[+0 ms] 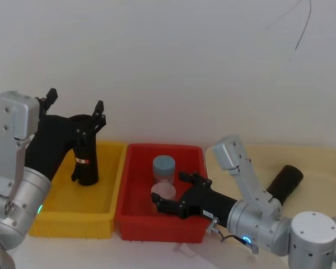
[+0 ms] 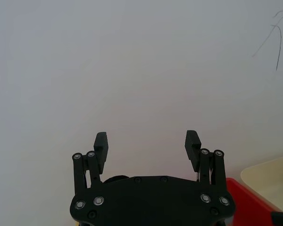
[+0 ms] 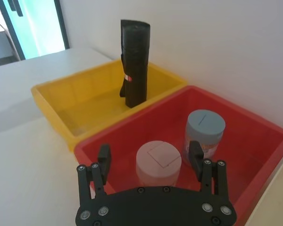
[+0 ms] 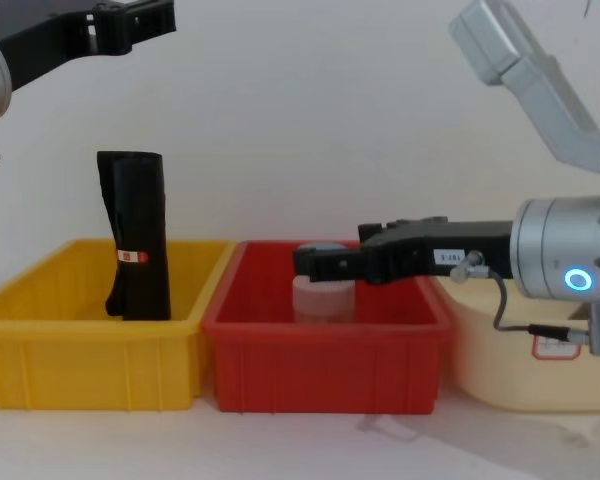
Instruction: Pick up the garbage bag with the one hand and transfer it to the other hand.
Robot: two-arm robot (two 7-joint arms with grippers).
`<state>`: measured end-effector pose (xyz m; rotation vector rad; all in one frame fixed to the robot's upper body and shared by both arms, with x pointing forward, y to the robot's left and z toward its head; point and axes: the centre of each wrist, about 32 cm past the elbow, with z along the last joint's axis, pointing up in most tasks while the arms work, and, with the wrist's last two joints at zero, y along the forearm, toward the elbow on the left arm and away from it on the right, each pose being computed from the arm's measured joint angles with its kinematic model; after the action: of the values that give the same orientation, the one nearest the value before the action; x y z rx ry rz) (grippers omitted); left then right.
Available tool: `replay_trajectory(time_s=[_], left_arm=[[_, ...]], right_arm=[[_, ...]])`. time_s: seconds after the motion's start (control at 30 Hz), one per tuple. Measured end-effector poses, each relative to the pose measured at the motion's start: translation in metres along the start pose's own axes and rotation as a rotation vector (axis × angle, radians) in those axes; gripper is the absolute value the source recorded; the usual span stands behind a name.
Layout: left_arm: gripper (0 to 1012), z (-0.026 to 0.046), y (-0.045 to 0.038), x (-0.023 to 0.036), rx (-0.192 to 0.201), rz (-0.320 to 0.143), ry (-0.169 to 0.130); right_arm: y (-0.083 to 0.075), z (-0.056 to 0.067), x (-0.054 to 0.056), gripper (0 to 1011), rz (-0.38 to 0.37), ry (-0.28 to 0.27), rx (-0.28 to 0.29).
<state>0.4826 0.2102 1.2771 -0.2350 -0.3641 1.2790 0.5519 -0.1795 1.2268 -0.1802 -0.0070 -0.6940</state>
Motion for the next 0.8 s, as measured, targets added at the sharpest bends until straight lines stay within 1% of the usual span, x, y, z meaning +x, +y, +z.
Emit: replay_trajectory(time_s=[0.4, 0.8], left_arm=[[1001, 0.0002, 0.0003, 0.0005, 0.0, 0.002, -0.002], [1001, 0.0001, 0.0006, 0.0008, 0.0, 0.003, -0.002]], right_arm=[[0.007, -0.007, 0.012, 1000, 0.006, 0.012, -0.041], [0.012, -0.012, 0.016, 1000, 0.002, 0.004, -0.059]])
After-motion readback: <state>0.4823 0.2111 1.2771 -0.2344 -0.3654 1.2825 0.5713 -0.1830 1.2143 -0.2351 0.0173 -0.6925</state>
